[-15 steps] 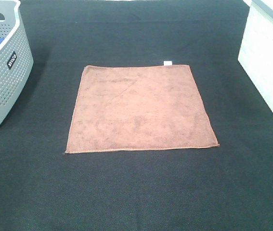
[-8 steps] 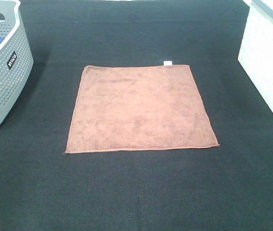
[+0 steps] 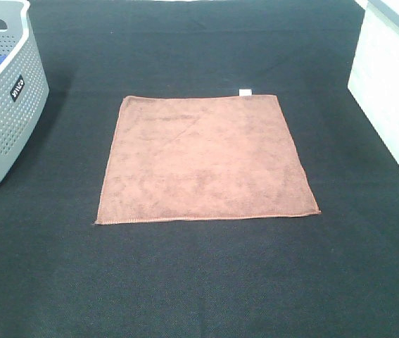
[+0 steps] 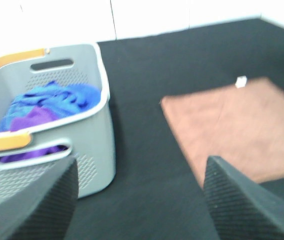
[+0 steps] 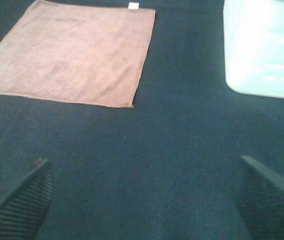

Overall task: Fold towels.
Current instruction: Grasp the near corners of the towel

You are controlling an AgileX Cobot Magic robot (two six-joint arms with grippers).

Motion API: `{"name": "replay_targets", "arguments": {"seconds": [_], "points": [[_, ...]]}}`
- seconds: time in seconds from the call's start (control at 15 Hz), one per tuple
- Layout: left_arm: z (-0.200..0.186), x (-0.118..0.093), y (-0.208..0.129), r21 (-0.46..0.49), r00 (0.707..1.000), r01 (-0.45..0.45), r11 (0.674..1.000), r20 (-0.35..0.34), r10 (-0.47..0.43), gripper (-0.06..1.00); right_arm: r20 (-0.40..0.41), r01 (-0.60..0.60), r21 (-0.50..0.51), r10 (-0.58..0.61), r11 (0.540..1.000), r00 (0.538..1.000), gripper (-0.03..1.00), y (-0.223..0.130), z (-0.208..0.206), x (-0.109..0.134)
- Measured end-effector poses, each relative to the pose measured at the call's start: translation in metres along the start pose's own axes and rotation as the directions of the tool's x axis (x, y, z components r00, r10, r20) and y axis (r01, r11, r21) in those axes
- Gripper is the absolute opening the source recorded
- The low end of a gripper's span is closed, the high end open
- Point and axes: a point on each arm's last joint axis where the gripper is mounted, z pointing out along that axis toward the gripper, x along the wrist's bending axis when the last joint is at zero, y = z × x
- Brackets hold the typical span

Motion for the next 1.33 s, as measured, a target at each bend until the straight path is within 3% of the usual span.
{"name": "replay_targets", "arguments": {"seconds": [0.2, 0.4, 0.67, 0.73, 0.8, 1.07, 1.13, 1.33], "points": [[0.037, 0.003, 0.003, 0.120, 0.995, 0.097, 0.988, 0.021, -0.100, 0.68, -0.028, -0.047, 0.151, 0.052, 0.987, 0.998, 0.90, 0.020, 0.030, -0.003], [0.073, 0.004, 0.001, 0.271, 0.979, 0.186, 0.944, 0.031, -0.202, 0.68, -0.083, -0.128, 0.278, 0.157, 0.952, 0.984, 0.90, 0.038, 0.065, -0.002], [0.133, 0.002, -0.014, 0.484, 0.917, 0.338, 0.808, 0.024, -0.398, 0.68, -0.168, -0.186, 0.393, 0.269, 0.901, 0.948, 0.90, 0.063, 0.125, 0.000], [0.133, 0.002, -0.014, 0.484, 0.917, 0.338, 0.808, 0.024, -0.398, 0.68, -0.168, -0.186, 0.393, 0.269, 0.901, 0.948, 0.90, 0.063, 0.125, 0.000], [0.154, 0.001, -0.023, 0.543, 0.885, 0.384, 0.747, 0.014, -0.465, 0.68, -0.189, -0.202, 0.444, 0.311, 0.873, 0.931, 0.90, 0.067, 0.149, 0.001], [0.204, -0.004, -0.058, 0.678, 0.818, 0.420, 0.604, 0.006, -0.575, 0.68, -0.230, -0.234, 0.550, 0.415, 0.801, 0.880, 0.90, 0.067, 0.212, 0.002], [0.221, -0.005, -0.072, 0.701, 0.784, 0.451, 0.552, -0.015, -0.620, 0.68, -0.215, -0.239, 0.587, 0.434, 0.774, 0.875, 0.90, 0.062, 0.233, 0.000], [0.247, -0.006, -0.103, 0.736, 0.742, 0.483, 0.474, -0.057, -0.667, 0.68, -0.175, -0.245, 0.662, 0.463, 0.709, 0.869, 0.90, 0.051, 0.273, -0.004]]}}
